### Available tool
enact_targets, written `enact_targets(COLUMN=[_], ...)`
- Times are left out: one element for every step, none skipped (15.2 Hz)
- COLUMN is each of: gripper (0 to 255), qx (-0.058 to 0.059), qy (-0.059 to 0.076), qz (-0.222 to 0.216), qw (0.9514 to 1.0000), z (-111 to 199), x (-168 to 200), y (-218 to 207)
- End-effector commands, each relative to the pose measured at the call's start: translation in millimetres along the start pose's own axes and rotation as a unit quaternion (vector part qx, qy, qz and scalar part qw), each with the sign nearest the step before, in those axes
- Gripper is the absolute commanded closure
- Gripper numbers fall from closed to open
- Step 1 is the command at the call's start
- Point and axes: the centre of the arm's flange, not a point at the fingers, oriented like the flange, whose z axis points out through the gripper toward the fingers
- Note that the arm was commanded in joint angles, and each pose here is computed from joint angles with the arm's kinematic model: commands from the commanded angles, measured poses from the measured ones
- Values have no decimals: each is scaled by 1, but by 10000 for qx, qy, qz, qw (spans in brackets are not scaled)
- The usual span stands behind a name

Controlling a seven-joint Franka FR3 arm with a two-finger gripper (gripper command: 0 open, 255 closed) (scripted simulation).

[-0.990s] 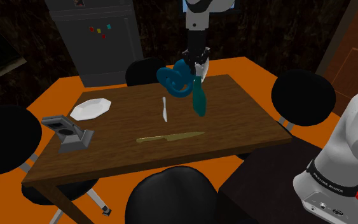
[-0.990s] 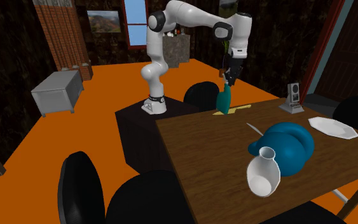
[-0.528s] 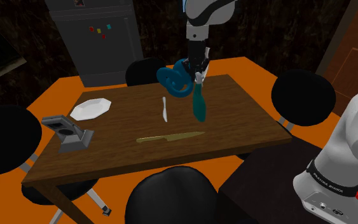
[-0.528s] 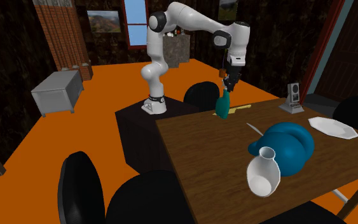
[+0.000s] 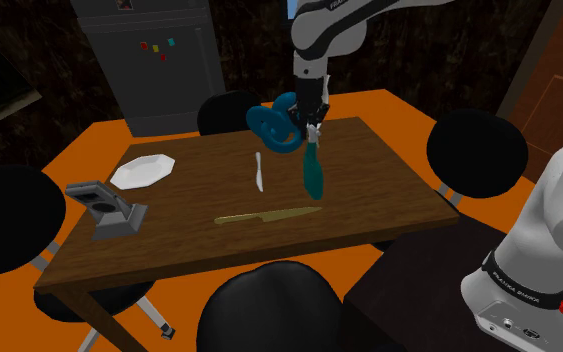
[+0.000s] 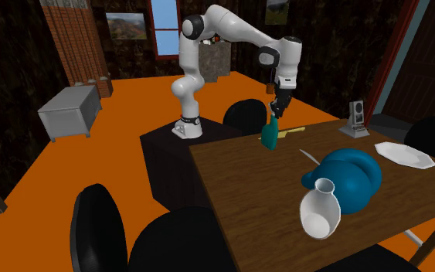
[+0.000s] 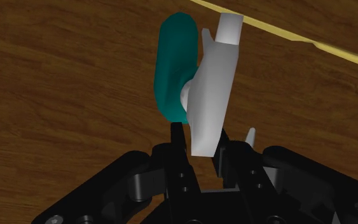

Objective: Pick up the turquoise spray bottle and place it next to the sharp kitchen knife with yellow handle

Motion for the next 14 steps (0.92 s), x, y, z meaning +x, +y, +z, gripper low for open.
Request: enact_targets(gripper=[255, 255, 255, 255, 255, 0, 0, 0, 0, 0, 0, 0, 0, 0], qx=[1, 1, 1, 1, 1, 1, 1, 1, 1, 1, 1, 1, 1, 1], qy=[3, 3, 3, 3, 3, 3, 3, 3, 3, 3, 3, 3, 3, 3], qz=[0, 0, 0, 0, 0, 0, 0, 0, 0, 0, 0, 0, 0, 0], qw=[10000, 10000, 10000, 10000, 10000, 10000, 10000, 10000, 10000, 10000, 10000, 10000, 10000, 10000], z=[1, 1, 1, 1, 1, 1, 1, 1, 1, 1, 1, -12, -26, -39], x=[0, 0, 0, 0, 0, 0, 0, 0, 0, 0, 0, 0, 0, 0], y=[0, 0, 0, 0, 0, 0, 0, 0, 0, 0, 0, 0, 0, 0])
